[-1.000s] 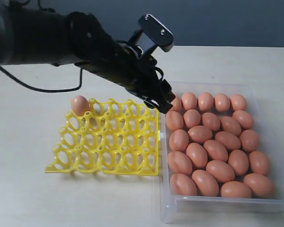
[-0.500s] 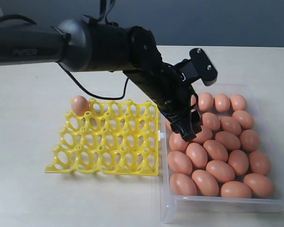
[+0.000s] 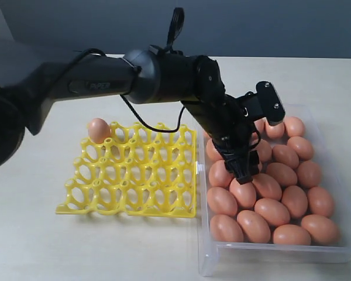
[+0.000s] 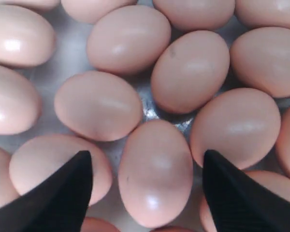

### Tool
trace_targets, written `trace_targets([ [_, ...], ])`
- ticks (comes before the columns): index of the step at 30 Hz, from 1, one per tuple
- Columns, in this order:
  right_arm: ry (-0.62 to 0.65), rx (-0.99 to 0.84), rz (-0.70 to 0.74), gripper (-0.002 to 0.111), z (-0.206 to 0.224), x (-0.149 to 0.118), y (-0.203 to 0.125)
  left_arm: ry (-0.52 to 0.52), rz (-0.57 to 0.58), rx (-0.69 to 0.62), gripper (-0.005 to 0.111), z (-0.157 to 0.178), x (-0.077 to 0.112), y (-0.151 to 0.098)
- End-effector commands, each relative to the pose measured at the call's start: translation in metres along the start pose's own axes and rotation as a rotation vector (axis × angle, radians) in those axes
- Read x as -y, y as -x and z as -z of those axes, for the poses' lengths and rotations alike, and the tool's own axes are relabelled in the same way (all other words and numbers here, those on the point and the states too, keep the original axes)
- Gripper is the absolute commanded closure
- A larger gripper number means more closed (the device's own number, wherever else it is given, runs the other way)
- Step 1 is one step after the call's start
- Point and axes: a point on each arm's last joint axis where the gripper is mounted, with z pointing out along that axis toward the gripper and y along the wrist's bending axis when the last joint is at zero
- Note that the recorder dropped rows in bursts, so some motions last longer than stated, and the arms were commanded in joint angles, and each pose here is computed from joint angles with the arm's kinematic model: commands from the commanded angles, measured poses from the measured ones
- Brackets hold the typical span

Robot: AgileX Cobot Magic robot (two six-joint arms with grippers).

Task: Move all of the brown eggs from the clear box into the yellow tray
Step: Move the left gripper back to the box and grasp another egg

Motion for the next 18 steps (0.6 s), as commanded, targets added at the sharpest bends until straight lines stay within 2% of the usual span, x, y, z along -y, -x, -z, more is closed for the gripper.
trace_targets([
  [1,0.0,0.009,0.005,0.109,0.0,0.0,0.0,-0.027,0.004,-0.053,0.044,-0.015,0.003,-0.004],
  [4,0.0,0.009,0.005,0.109,0.0,0.0,0.0,-0.058,-0.001,-0.085,0.044,-0.021,0.005,-0.008],
  [8,0.0,0.009,0.005,0.109,0.0,0.0,0.0,-0.035,-0.023,-0.084,0.048,-0.021,0.003,-0.007],
  [18,0.0,0.009,0.005,0.109,0.0,0.0,0.0,0.034,-0.022,0.001,0.099,-0.003,-0.006,0.016],
])
